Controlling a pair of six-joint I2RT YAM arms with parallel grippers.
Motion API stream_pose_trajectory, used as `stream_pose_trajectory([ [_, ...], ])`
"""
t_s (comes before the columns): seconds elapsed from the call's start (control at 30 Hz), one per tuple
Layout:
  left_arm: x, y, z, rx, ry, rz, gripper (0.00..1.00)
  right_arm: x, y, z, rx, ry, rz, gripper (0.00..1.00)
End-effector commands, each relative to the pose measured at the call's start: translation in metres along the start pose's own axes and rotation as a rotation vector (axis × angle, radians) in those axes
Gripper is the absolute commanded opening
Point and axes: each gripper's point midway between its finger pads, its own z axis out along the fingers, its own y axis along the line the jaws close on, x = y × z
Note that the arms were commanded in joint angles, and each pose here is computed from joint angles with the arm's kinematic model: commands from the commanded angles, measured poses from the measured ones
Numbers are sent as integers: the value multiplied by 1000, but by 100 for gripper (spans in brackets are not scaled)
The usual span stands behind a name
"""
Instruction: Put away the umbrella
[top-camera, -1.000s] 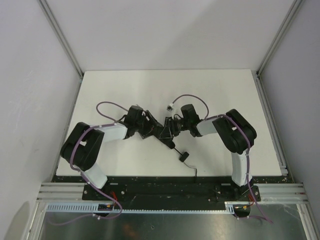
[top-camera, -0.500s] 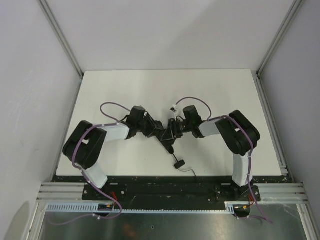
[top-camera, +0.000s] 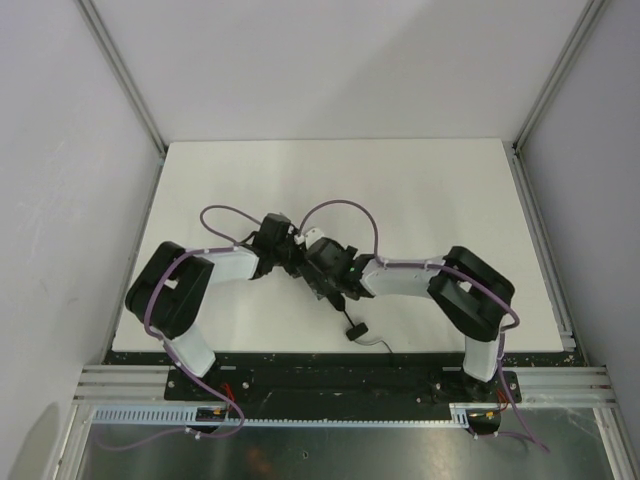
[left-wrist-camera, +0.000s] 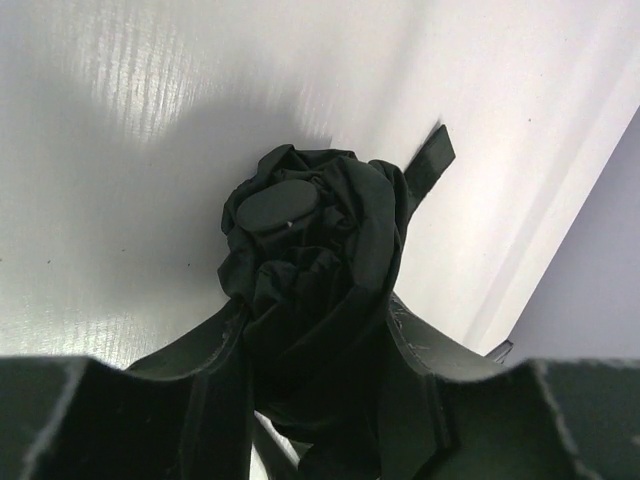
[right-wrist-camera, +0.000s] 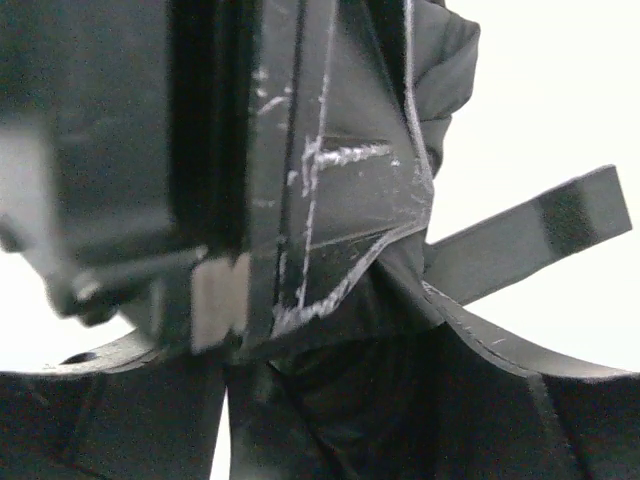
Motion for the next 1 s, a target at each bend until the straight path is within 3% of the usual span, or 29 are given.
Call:
stream_pose_trajectory([
  [0.0, 32, 79, -2, -270, 75, -8, 0, 5, -37, 5, 306, 23, -95, 58],
  [0.1, 31, 78, -4, -268, 66, -2, 1, 16, -43, 9, 314, 61, -78, 31],
  [0.17, 31, 77, -6, -264, 65, 2, 12, 22, -42, 13, 260, 83, -50, 16],
  [0.23, 30, 75, -7, -260, 60, 6, 31, 27, -40, 18, 163, 100, -4, 4],
  [0.43, 31, 79, -6, -268, 66, 16, 74, 29, -20, 21, -189, 101, 120, 0],
  [0.53, 35, 82, -5, -278, 83, 14, 83, 19, -12, 14, -409, 64, 238, 0],
  [0.67, 37, 86, -1, -290, 93, 14, 86, 7, -6, 1, -628, 22, 349, 0],
  [0.73, 37, 88, 1, -298, 95, 13, 82, 1, -6, -4, -690, -8, 382, 0],
  [0.97, 33, 81, 6, -288, 87, 28, 41, 3, -2, -9, -720, -4, 381, 0],
])
